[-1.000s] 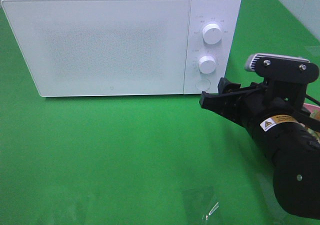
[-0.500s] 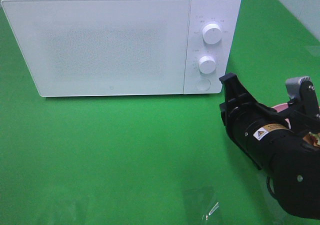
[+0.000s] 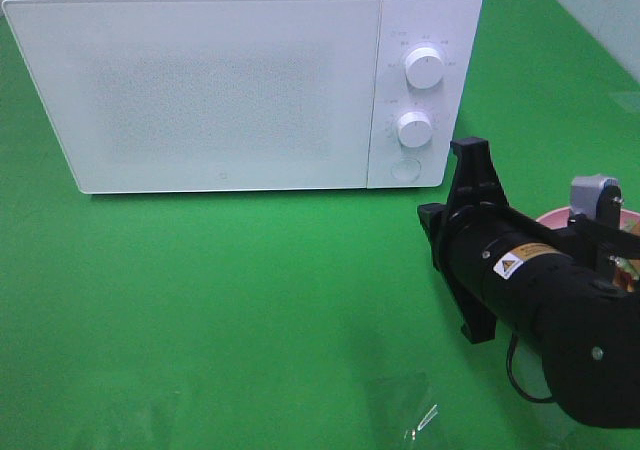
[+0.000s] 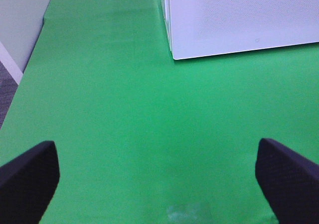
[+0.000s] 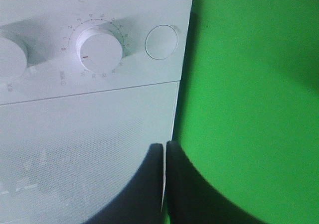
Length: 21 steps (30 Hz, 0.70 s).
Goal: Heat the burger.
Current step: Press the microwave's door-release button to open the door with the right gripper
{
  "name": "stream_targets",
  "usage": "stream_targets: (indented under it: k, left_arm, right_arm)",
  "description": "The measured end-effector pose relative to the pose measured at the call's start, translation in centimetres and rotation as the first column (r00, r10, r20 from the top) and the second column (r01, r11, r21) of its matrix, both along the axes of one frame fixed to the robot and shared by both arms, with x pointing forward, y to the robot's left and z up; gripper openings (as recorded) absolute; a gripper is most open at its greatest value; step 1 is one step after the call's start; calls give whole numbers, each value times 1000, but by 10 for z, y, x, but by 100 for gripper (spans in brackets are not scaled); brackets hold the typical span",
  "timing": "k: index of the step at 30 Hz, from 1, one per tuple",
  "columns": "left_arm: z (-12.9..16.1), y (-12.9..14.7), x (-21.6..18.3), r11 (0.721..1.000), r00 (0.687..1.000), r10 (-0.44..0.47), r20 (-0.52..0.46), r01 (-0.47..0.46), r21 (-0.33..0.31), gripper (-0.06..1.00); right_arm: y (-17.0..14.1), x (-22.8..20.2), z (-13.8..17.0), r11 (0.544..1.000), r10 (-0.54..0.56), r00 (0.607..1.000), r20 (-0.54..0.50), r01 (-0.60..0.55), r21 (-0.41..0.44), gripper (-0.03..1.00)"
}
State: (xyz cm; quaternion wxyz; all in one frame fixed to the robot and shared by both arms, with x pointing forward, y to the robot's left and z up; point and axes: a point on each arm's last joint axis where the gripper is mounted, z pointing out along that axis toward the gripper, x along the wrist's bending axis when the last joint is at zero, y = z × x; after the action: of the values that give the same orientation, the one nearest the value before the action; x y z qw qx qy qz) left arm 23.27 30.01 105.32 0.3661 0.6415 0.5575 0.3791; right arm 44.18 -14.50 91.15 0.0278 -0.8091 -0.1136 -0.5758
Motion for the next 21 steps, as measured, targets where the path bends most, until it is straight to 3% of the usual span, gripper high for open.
stream_targets:
  k: [10,21]
  left_arm:
    - [0,0,0,1000,1000,0,0,0,0,99]
    - [0,0,0,1000,1000,0,0,0,0,99]
  right_arm:
    - [2,34,2,1000,-29,999,35,29,-4,2]
    - [4,64,-22,998,-63,998,-19,63,-13,2]
